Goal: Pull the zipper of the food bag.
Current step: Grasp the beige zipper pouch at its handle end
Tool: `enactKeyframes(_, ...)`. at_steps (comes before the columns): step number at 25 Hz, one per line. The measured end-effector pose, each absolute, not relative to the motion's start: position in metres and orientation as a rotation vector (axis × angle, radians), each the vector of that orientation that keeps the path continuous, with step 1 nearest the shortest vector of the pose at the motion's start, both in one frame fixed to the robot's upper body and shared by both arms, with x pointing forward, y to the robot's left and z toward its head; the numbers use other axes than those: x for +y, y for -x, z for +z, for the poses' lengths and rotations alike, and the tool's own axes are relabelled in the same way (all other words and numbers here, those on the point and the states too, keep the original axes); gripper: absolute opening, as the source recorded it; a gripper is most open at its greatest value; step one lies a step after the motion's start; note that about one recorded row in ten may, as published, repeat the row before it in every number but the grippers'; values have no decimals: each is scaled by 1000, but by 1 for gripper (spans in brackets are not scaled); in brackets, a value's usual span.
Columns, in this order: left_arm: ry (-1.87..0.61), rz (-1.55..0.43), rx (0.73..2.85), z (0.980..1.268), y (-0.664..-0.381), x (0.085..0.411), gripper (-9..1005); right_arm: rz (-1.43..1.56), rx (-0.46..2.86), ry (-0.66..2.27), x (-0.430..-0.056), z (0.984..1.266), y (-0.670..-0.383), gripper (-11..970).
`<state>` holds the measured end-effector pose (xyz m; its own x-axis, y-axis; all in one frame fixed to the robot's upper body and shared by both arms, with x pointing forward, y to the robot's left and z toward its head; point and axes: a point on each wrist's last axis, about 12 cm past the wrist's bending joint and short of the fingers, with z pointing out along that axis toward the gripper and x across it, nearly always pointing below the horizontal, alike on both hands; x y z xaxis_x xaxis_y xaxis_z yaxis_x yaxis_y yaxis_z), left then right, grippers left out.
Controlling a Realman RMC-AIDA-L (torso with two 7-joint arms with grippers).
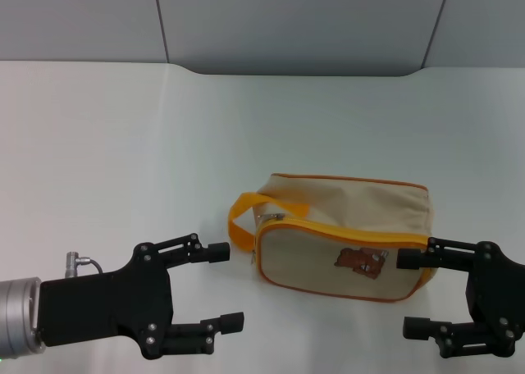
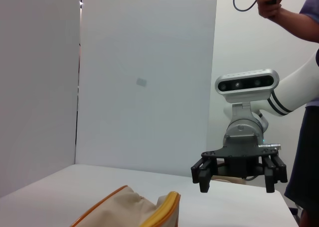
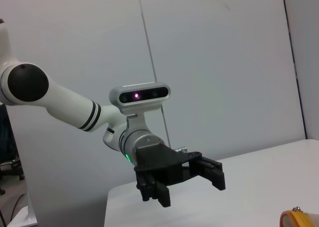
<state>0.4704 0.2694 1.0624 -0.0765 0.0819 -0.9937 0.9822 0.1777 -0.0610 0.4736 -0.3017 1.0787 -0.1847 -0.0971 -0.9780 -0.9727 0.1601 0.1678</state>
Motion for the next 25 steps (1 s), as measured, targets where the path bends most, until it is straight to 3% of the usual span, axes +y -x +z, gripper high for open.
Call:
enactKeyframes(15,-1069,-1040,1432,1055,-473,267,807,1162,1468,1067,-301,1080,-472,804)
enactKeyframes(25,-1040,-858,1472,1017,-473,240,804,1154,1453,1065,-302,1081,-471,804)
